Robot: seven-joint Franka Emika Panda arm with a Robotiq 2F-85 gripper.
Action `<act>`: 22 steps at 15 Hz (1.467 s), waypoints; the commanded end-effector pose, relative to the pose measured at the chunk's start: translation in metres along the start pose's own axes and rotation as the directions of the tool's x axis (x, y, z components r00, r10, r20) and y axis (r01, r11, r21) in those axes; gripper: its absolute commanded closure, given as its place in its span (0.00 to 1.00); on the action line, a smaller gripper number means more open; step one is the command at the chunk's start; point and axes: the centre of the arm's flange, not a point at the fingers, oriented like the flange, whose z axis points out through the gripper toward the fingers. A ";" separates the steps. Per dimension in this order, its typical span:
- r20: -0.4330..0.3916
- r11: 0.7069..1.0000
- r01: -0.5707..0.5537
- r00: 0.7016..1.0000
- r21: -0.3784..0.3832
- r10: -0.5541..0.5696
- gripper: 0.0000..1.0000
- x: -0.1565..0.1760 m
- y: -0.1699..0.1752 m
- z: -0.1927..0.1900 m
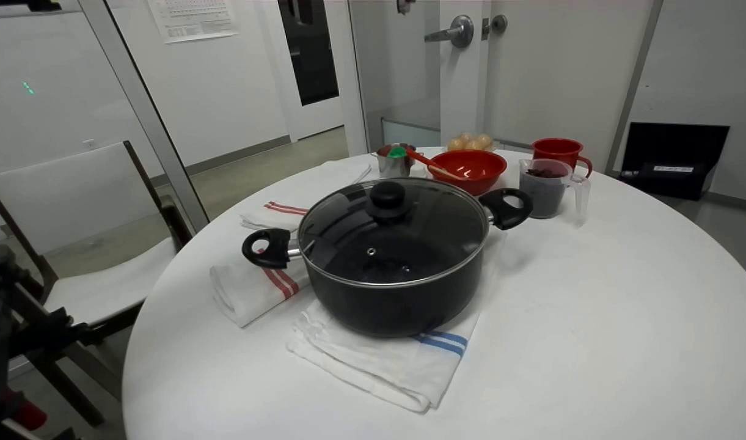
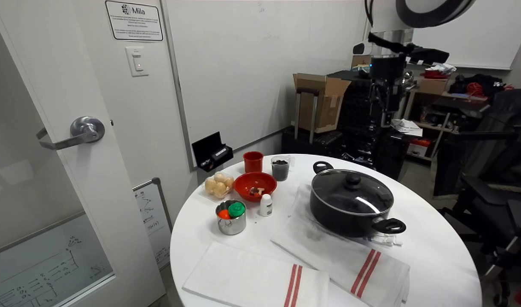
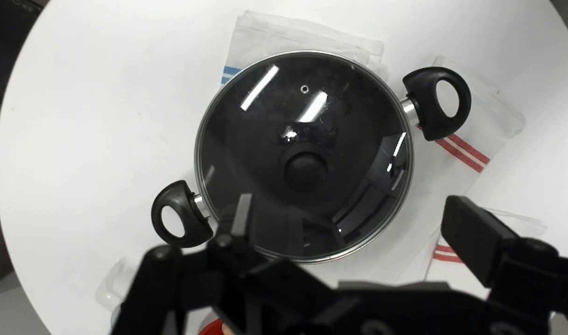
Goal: Remove the glass lid from the pot and put it on the table
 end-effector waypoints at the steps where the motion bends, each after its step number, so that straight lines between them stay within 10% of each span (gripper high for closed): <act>1: 0.021 1.000 0.014 1.000 0.019 -0.015 0.00 0.029 0.021 0.020; 22: 0.118 0.998 0.051 0.992 0.033 -0.054 0.00 0.066 0.022 0.147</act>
